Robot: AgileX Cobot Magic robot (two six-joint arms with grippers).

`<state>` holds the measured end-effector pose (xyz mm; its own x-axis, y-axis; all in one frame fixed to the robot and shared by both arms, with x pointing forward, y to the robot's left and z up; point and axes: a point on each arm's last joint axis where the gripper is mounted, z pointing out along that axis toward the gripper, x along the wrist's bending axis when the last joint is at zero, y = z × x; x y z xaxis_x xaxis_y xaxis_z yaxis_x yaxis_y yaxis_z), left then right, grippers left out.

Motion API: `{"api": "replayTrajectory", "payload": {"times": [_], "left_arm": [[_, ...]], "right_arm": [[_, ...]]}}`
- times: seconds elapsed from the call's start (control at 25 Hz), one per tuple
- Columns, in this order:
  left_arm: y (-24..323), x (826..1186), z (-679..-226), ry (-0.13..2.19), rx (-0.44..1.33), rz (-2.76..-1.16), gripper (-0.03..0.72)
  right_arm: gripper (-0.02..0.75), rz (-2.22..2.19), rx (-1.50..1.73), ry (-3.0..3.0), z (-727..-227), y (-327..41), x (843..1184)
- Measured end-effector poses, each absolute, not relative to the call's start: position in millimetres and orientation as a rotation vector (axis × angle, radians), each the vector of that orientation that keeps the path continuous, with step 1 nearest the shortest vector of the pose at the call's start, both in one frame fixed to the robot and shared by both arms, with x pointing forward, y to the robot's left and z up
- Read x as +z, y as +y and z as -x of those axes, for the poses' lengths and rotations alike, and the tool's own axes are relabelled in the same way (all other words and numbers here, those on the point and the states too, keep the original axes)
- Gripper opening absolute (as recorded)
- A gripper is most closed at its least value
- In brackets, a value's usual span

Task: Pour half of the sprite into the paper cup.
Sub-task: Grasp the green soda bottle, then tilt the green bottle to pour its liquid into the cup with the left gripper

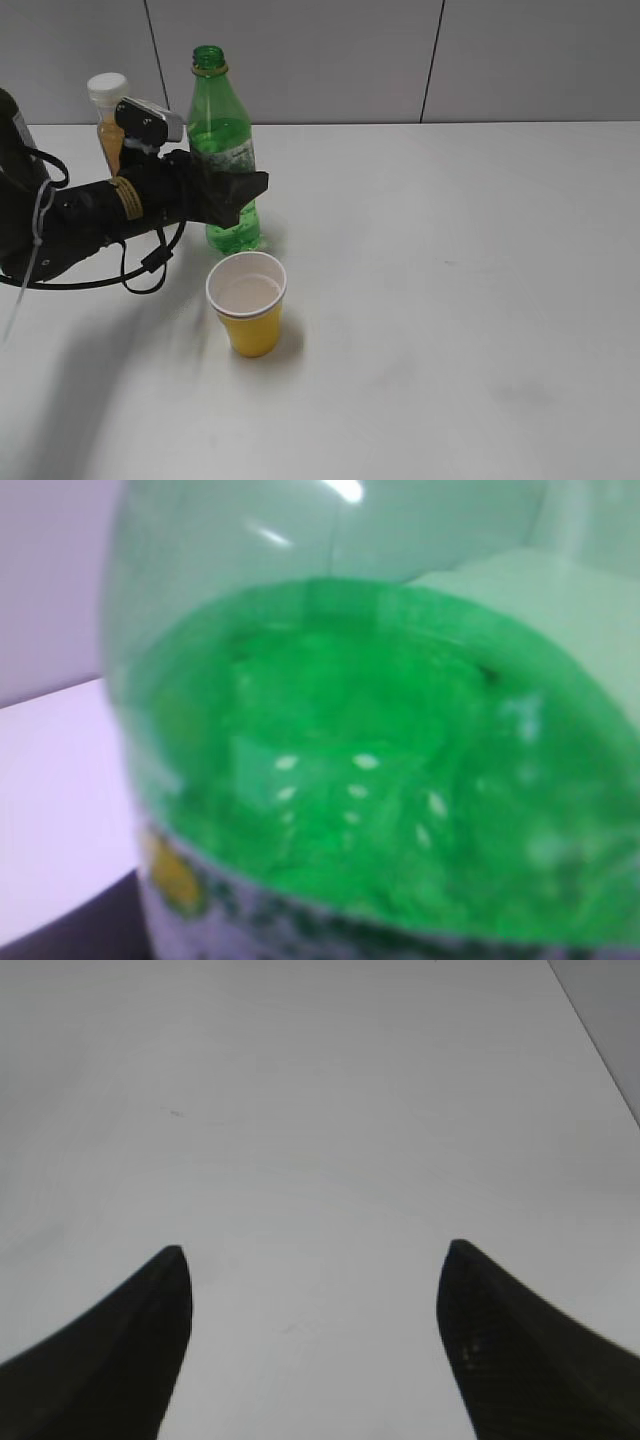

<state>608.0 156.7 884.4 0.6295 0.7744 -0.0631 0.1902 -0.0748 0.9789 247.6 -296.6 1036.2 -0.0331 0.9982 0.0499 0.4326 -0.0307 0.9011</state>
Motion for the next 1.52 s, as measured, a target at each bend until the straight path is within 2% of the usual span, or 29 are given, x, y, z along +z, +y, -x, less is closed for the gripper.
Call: {"api": "replayTrajectory", "payload": {"times": [0.28, 0.88, 1.32, 1.52], "left_arm": [[167, 898, -589, 0.853, 0.615, -1.631, 0.452], [209, 967, -524, 0.859, 0.836, -1.522, 0.452], [225, 981, -480, 0.884, 0.899, -1.543, 0.452], [243, 982, -452, 0.974, 1.001, -1.482, 0.452]], "right_arm": [[0.574, -1.544, 1.028, 1.546, -248, -297, 1036], [0.574, -1.544, 1.028, 1.546, -248, -297, 1036], [0.573, -1.544, 1.028, 1.546, -248, -297, 1036], [0.573, -1.544, 1.028, 1.546, -248, -297, 1036]]}}
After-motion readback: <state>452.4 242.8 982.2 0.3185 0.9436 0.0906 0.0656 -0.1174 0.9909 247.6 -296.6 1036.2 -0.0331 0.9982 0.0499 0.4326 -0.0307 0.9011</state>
